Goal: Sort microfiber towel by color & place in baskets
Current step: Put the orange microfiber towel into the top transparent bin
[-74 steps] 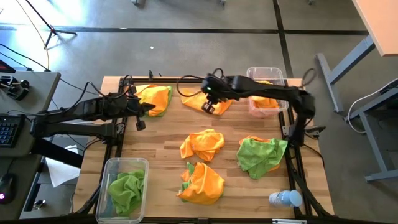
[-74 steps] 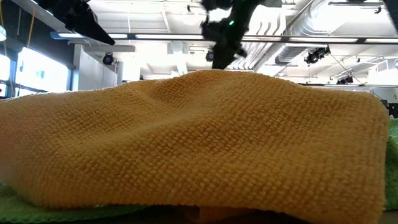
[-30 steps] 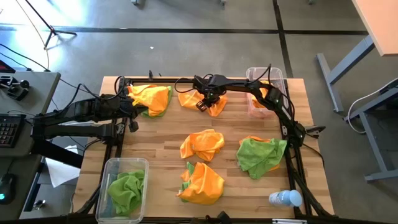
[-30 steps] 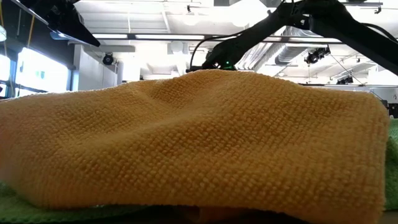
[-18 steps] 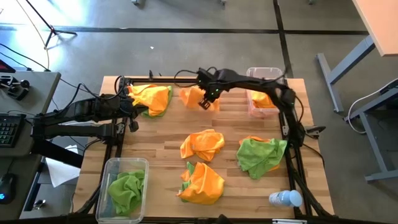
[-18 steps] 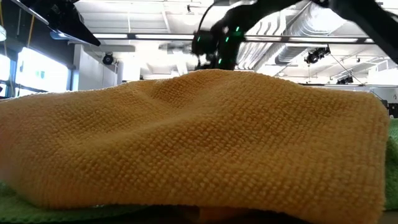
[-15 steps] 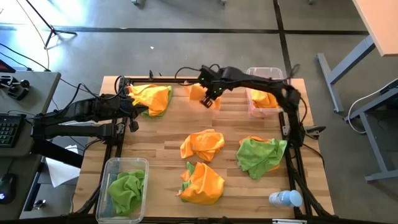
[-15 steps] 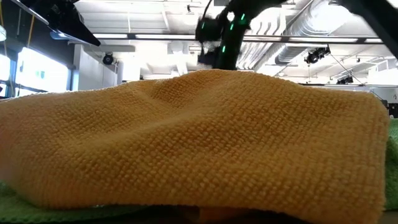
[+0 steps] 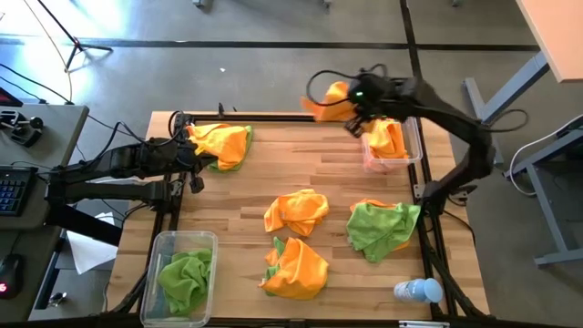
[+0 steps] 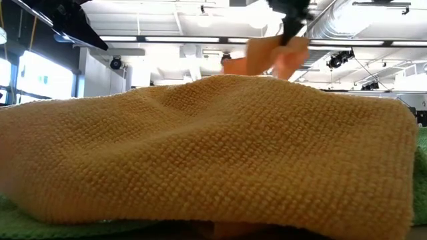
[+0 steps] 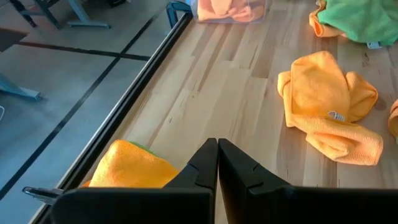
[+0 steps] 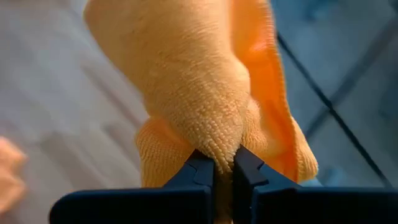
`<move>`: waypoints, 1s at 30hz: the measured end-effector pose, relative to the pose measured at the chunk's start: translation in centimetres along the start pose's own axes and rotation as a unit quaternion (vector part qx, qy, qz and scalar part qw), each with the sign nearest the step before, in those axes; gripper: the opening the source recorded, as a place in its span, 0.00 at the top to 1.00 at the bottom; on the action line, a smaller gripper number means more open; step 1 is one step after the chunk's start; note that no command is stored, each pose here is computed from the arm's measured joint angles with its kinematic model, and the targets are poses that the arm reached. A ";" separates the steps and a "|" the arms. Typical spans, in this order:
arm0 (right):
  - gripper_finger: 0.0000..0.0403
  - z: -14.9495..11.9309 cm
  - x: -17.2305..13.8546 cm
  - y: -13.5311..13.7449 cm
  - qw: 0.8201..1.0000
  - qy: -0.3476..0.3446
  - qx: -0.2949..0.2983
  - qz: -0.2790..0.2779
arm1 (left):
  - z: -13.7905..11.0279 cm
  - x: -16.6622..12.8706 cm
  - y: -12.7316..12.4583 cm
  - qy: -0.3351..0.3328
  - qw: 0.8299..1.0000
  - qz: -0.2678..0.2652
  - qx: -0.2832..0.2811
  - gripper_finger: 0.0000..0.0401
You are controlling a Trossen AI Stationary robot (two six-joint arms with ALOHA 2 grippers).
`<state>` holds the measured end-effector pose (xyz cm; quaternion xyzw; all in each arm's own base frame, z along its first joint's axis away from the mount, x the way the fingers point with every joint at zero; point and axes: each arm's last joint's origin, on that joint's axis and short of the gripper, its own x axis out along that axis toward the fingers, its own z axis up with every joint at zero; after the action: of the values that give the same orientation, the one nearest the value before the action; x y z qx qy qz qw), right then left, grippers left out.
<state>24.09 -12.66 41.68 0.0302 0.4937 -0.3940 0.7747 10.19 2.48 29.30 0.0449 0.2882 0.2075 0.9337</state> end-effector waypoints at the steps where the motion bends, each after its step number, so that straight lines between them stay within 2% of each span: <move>1: 0.99 -0.6 -0.5 -0.7 1.000 0.009 0.009 -0.019 | 0.0 0.0 0.0 0.000 1.000 0.000 0.000 1.00; 5: 0.99 -2.8 -1.5 -3.2 0.993 0.065 0.042 -0.091 | 0.0 0.1 0.0 0.001 1.000 0.003 -0.001 1.00; 7: 0.99 -3.0 -1.2 -4.0 0.992 0.061 0.056 -0.096 | 0.0 0.1 0.0 0.002 1.000 0.003 -0.004 1.00; 9: 0.99 -3.5 -0.9 -4.6 0.993 0.078 0.032 -0.087 | 0.0 0.1 0.0 0.002 1.000 0.003 -0.014 1.00; 12: 1.00 -4.1 0.6 -5.3 0.984 0.111 0.056 -0.131 | 0.0 0.1 0.0 0.002 1.000 0.003 -0.029 1.00; 16: 1.00 -5.5 3.3 -5.7 0.974 0.173 0.045 -0.140 | 0.0 0.1 0.0 0.002 0.999 0.004 -0.050 1.00; 19: 1.00 -6.9 5.7 -5.6 0.964 0.233 0.013 -0.123 | 0.0 0.1 0.0 0.002 0.999 0.004 -0.052 1.00; 23: 1.00 -8.9 8.6 -5.0 0.952 0.294 -0.057 -0.068 | 0.0 0.1 0.0 0.002 0.999 0.005 -0.052 1.00; 26: 1.00 -9.7 10.5 -4.5 0.952 0.292 -0.093 -0.013 | 0.0 0.1 0.0 0.003 0.999 0.012 -0.052 1.00; 30: 1.00 -10.0 12.4 -4.3 0.957 0.250 -0.136 0.064 | 0.0 0.1 0.1 0.003 0.999 0.016 -0.052 1.00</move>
<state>16.48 -18.43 28.31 0.0538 0.7174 -0.2529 0.6469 10.27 2.58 29.27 0.0004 0.2786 0.2373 0.9306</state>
